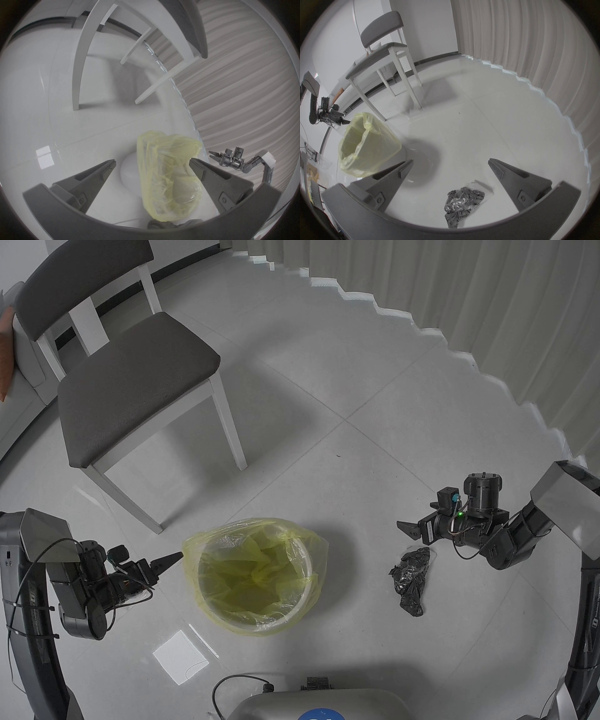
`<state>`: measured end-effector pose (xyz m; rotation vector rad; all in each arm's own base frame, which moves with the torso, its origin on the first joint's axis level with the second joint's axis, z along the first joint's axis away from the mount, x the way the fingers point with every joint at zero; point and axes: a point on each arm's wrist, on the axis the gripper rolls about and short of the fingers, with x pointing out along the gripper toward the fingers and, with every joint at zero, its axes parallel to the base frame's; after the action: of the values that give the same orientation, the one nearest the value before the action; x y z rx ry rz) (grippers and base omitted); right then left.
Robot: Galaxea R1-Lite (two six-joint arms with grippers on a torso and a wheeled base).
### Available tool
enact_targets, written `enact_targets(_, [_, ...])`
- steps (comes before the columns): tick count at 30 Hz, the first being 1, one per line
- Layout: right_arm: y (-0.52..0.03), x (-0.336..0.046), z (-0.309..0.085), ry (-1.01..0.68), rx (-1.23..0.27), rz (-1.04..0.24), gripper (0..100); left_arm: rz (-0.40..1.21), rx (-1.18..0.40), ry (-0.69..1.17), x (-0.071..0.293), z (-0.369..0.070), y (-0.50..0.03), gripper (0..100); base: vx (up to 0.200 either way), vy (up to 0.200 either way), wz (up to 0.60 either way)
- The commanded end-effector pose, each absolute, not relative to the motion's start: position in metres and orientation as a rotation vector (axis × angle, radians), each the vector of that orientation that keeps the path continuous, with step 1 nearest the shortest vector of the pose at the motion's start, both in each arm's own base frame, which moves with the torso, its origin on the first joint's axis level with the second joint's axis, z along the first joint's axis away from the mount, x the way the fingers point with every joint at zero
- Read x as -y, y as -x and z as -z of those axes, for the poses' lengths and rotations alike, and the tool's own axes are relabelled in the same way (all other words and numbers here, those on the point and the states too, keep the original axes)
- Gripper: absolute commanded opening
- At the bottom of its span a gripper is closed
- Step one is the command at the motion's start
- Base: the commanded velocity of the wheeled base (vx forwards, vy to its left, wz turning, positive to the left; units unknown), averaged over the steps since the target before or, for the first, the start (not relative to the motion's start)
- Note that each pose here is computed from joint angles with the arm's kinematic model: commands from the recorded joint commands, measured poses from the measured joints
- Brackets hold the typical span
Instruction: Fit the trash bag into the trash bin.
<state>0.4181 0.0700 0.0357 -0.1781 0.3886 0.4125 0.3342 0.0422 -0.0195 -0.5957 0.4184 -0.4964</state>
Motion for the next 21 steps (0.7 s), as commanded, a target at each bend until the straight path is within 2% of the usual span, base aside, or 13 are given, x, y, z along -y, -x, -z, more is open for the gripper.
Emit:
enact_targets(1, [-0.430, -0.061, 0.008, 0.178, -0.458, -0.396, 100, 0.485, -0.373, 0.541, -0.043, 0.001, -0.323, 100, 0.000, 0.000, 0.00])
enact_targets(10, [-0.434, -0.050, 0.035, 0.175, -0.509, -0.374, 100, 0.517, -0.326, 0.512, -0.037, -0.023, -0.317, 100, 0.000, 0.000, 0.00])
enact_targets(21, [-0.439, -0.043, 0.038, 0.171, -0.512, -0.359, 100, 0.524, -0.286, 0.502, -0.038, -0.036, -0.318, 100, -0.200, 0.000, 0.00])
